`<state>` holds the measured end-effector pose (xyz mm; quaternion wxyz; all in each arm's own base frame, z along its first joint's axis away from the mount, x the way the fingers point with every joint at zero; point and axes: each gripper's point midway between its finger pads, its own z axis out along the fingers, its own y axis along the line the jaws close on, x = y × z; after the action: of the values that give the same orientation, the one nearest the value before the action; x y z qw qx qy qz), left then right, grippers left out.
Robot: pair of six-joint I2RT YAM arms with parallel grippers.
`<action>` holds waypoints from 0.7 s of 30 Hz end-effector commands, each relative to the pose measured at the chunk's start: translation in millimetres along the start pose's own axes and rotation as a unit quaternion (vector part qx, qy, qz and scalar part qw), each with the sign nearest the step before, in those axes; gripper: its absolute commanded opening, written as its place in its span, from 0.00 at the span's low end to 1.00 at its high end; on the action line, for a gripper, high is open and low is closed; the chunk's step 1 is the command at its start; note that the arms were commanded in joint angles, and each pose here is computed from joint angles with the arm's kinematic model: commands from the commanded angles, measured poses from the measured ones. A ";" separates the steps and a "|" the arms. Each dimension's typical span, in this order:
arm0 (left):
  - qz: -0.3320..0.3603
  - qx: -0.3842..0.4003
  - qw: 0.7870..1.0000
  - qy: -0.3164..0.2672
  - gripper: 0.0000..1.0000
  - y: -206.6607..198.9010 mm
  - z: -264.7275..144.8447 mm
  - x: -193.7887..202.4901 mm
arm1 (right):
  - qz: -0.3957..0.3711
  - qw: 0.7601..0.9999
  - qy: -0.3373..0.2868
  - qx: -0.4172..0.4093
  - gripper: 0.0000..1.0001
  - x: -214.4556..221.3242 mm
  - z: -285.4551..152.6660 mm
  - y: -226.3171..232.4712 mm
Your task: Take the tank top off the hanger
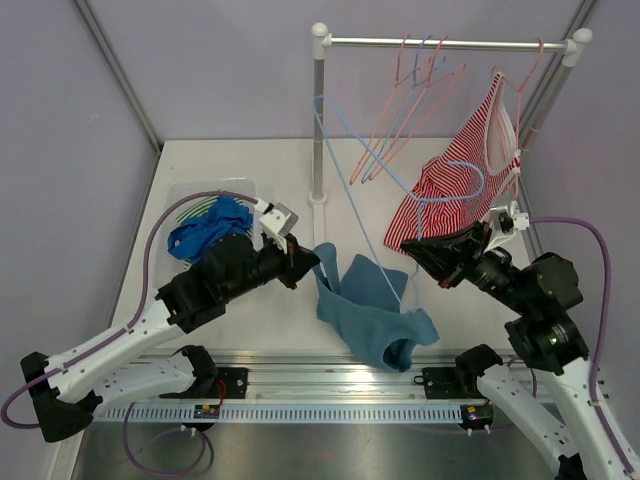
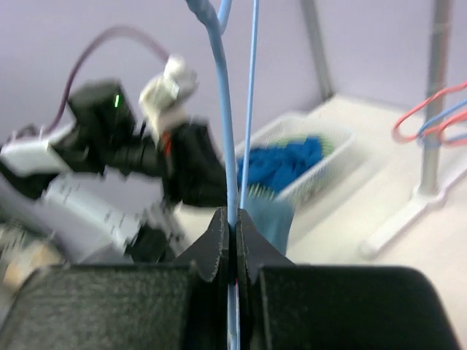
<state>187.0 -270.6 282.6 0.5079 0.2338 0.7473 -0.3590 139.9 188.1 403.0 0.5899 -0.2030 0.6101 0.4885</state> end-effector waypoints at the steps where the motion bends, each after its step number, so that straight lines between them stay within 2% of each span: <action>1: 0.019 0.123 0.992 0.009 0.00 -41.7 -3.0 10.1 | -0.032 0.959 -0.281 -0.032 0.00 -109.3 -12.6 21.9; 3: 0.011 0.096 0.995 0.024 0.00 -31.3 1.0 24.7 | -0.022 0.948 -0.317 0.001 0.00 -120.1 -17.8 9.3; 4: 0.005 0.074 0.997 0.032 0.00 -23.5 1.1 30.1 | -0.026 0.946 -0.321 0.045 0.00 -125.7 -21.2 -3.0; 5: 0.001 0.025 0.999 0.024 0.00 -6.3 1.6 27.5 | -0.023 0.955 -0.284 0.088 0.00 -123.9 -22.8 -9.5; 7: -0.012 -0.048 0.998 0.036 0.00 17.2 -4.1 30.5 | -0.034 0.956 -0.237 0.171 0.00 -118.9 -30.1 -30.4; 8: -0.012 -0.086 0.996 0.035 0.00 29.9 -6.7 29.1 | -0.032 0.960 -0.186 0.205 0.00 -110.1 -40.0 -31.4; 10: -0.014 -0.121 0.991 0.052 0.00 39.9 -12.1 30.9 | -0.029 0.946 -0.146 0.286 0.00 -103.7 -54.2 -53.0; 11: -0.019 -0.141 0.988 0.053 0.00 46.1 -14.1 30.9 | -0.017 0.940 -0.103 0.324 0.00 -91.8 -69.9 -56.0; 14: -0.042 -0.205 0.975 0.072 0.00 62.8 -24.5 34.3 | 0.005 0.909 -0.026 0.415 0.00 -62.3 -92.9 -80.6; 17: -0.047 -0.217 0.971 0.089 0.12 63.4 -35.1 33.6 | 0.010 0.884 0.030 0.466 0.00 -39.8 -101.9 -99.3; 18: -0.046 -0.221 0.969 0.100 0.25 63.8 -39.9 35.2 | 0.007 0.876 0.037 0.481 0.00 -38.3 -105.3 -104.5; 19: -0.046 -0.218 0.971 0.092 0.33 61.2 -44.9 26.6 | 0.006 0.867 0.056 0.495 0.00 -33.2 -102.9 -112.5; 21: -0.037 -0.214 0.971 0.101 0.42 59.6 -55.0 24.2 | -0.004 0.848 0.083 0.523 0.00 -28.8 -103.5 -125.6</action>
<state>190.0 -207.8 230.0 0.4381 0.1471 0.8654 -0.1939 178.3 53.8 420.2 0.6331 0.0891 0.7439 0.1946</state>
